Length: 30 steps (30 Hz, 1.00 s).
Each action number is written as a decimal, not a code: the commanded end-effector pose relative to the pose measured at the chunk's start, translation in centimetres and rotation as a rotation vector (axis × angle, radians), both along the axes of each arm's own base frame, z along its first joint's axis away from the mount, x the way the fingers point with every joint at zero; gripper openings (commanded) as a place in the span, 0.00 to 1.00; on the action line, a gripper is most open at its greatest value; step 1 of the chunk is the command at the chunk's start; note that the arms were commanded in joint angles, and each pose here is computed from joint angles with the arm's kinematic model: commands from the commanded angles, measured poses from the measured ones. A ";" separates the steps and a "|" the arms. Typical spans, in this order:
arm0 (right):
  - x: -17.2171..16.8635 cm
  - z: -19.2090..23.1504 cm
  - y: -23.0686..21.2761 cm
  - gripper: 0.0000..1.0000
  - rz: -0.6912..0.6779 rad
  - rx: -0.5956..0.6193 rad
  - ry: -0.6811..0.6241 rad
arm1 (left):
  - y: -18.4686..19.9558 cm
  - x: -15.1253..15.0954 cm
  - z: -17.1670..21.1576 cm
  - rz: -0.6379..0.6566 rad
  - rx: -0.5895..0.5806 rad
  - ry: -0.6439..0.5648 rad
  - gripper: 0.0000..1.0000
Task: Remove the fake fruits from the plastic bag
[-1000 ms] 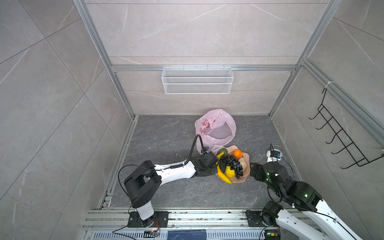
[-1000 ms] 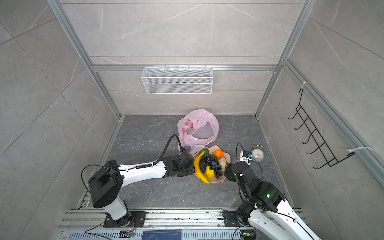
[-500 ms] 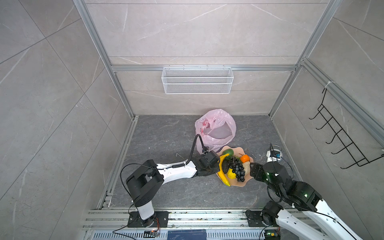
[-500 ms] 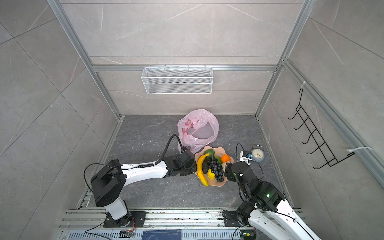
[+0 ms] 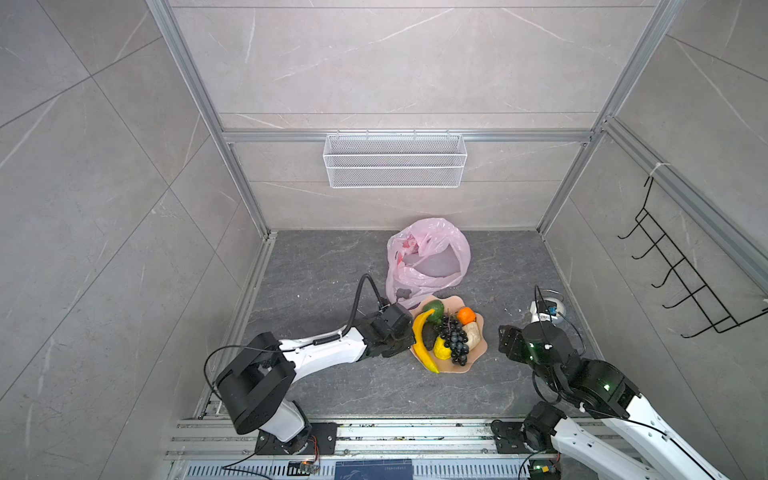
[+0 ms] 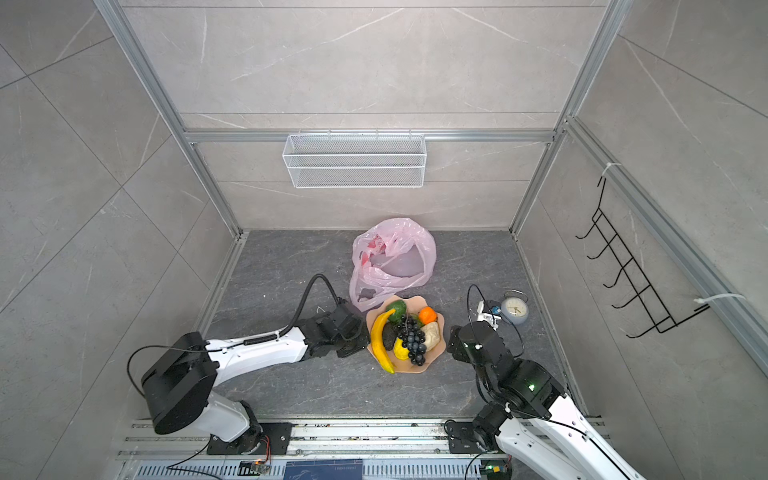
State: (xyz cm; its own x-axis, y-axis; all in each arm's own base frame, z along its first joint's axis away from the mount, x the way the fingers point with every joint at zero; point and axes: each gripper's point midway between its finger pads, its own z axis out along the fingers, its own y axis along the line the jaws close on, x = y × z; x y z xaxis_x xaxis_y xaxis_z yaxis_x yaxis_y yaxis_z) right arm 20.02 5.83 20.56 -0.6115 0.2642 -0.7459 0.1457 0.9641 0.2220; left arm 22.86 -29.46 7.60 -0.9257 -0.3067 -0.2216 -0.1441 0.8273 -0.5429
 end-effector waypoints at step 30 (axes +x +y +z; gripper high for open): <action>1.2 1.7 -0.2 0.78 -0.032 -0.078 0.012 | 14.3 -2.5 -0.1 0.099 0.217 -0.005 0.40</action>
State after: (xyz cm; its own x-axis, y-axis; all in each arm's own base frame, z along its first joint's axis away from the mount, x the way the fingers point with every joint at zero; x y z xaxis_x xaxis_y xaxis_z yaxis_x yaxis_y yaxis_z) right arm 21.50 6.57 21.29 -0.6259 0.2428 -0.7412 0.1659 0.9700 0.1776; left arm 20.43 -16.20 6.81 -0.8957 -0.3592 -0.2620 -0.2424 0.8885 -0.3896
